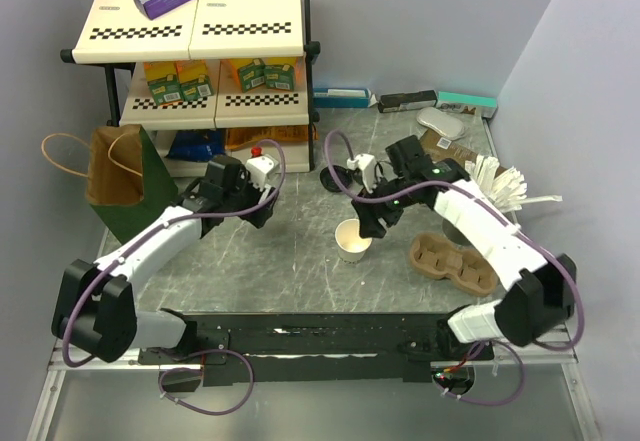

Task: Pack the takeout coffee

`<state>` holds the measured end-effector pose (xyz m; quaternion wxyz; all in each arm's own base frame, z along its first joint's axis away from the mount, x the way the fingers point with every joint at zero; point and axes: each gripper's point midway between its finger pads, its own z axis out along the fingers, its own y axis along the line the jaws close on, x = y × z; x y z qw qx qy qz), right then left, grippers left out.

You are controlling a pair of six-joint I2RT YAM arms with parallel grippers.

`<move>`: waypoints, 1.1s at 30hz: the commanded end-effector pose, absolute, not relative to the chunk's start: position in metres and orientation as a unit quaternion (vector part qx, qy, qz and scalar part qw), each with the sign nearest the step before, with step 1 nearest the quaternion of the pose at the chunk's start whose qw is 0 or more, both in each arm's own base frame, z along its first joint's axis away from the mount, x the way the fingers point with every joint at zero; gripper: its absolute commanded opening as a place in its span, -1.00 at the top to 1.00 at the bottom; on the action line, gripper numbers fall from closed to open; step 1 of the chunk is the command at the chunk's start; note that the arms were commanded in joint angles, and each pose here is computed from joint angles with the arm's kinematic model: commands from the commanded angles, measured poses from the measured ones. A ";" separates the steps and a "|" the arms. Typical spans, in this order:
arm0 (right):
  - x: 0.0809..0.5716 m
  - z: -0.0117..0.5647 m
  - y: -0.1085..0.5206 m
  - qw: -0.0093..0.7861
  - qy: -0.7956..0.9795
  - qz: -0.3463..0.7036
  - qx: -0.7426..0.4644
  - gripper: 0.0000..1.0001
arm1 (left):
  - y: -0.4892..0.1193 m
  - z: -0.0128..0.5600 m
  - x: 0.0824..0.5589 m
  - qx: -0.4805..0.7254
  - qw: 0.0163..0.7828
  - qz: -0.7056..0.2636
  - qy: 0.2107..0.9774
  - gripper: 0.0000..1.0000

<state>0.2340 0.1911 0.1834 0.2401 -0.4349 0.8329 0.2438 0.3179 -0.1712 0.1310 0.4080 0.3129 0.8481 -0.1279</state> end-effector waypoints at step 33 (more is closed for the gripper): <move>0.270 0.132 0.323 0.135 0.830 0.279 -0.464 -0.13 | -0.123 0.112 0.293 0.388 0.382 -0.113 0.831 -0.53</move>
